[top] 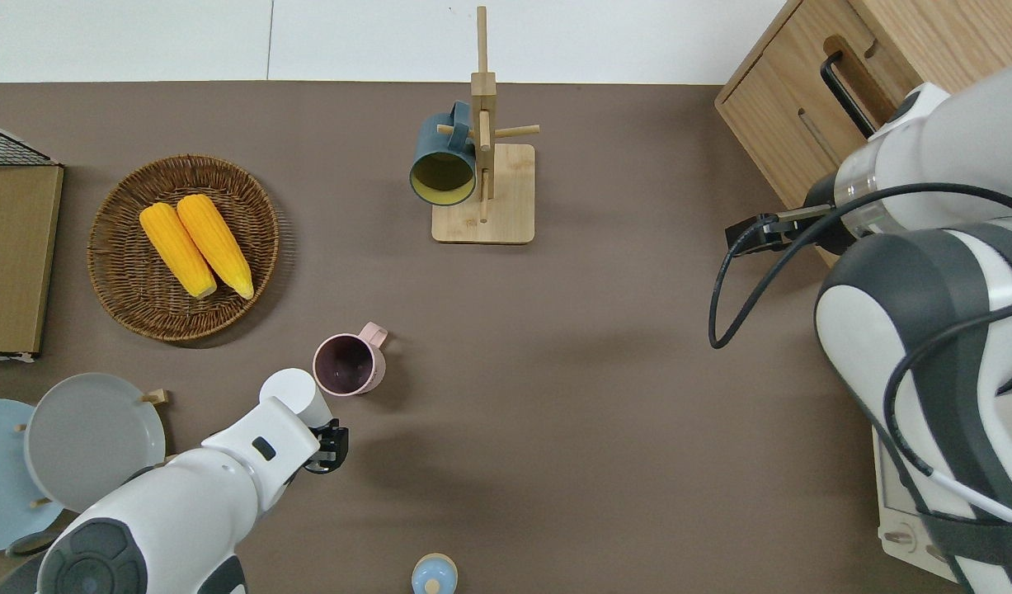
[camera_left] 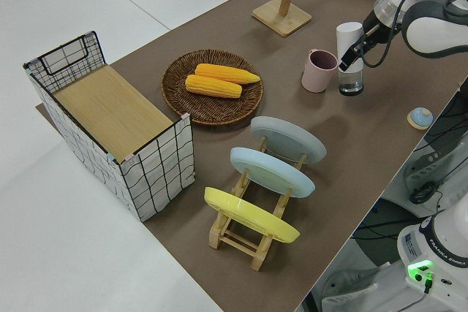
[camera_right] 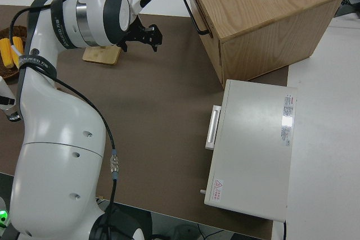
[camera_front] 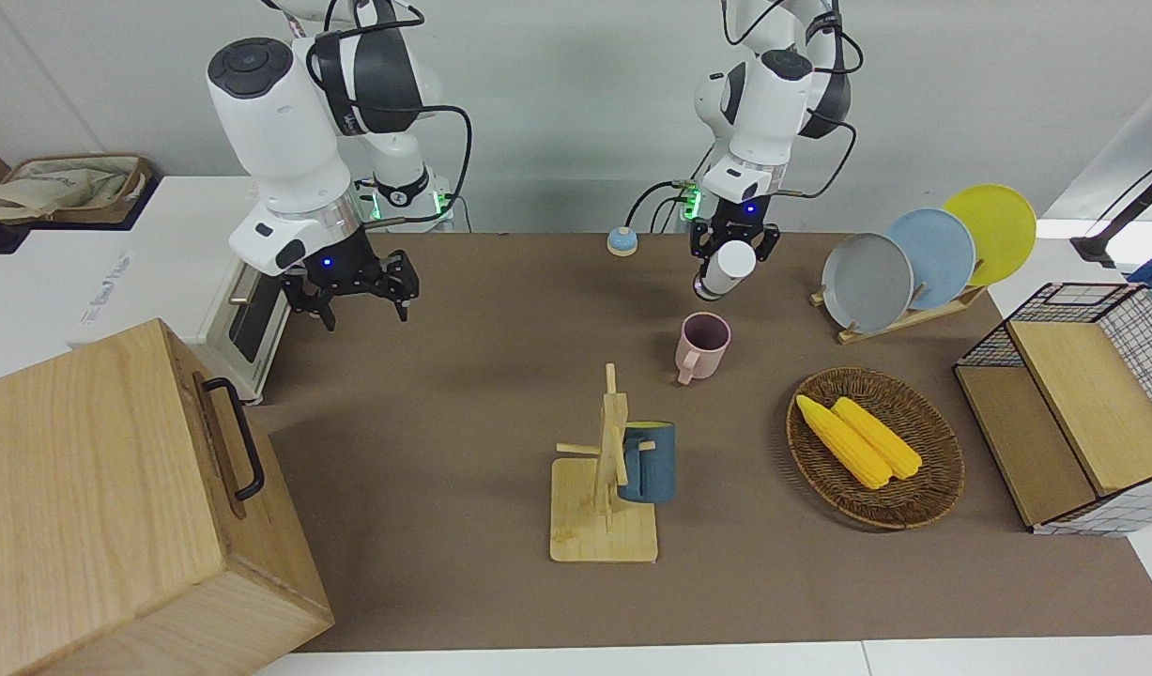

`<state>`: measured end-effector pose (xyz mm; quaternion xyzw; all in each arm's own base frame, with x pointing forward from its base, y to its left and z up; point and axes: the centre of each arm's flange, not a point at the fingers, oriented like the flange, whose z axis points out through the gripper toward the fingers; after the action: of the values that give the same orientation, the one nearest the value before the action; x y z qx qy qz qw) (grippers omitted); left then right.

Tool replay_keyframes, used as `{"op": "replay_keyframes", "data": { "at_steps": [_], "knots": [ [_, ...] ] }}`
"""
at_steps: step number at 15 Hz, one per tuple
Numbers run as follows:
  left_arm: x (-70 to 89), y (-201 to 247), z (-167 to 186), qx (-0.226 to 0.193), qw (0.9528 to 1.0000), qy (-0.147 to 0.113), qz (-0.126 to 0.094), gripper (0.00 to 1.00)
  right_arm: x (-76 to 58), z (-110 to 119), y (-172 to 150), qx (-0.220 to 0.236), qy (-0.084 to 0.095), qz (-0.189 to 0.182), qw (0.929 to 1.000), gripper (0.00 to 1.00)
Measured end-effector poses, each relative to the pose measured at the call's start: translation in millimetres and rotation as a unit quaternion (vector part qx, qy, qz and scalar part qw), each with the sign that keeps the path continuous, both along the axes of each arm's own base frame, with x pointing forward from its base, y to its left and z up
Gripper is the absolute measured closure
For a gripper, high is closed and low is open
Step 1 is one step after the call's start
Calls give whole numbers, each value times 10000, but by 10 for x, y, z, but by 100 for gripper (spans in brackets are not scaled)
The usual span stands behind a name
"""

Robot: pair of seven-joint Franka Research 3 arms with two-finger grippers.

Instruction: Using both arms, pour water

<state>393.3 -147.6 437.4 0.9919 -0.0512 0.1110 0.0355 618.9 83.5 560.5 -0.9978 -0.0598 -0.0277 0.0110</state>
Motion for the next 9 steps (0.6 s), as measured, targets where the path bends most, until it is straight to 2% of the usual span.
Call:
{"op": "replay_keyframes", "data": {
  "at_steps": [3, 9],
  "knots": [
    [-13, -78, -74, 30, 10000, 82, -28, 36, 7, 0, -137, -148, -123, 93, 9998, 0],
    [42, -84, -217, 13, 9996, 265, -15, 36, -23, 17, -420, -197, -128, 121, 9997, 1]
  ]
}}
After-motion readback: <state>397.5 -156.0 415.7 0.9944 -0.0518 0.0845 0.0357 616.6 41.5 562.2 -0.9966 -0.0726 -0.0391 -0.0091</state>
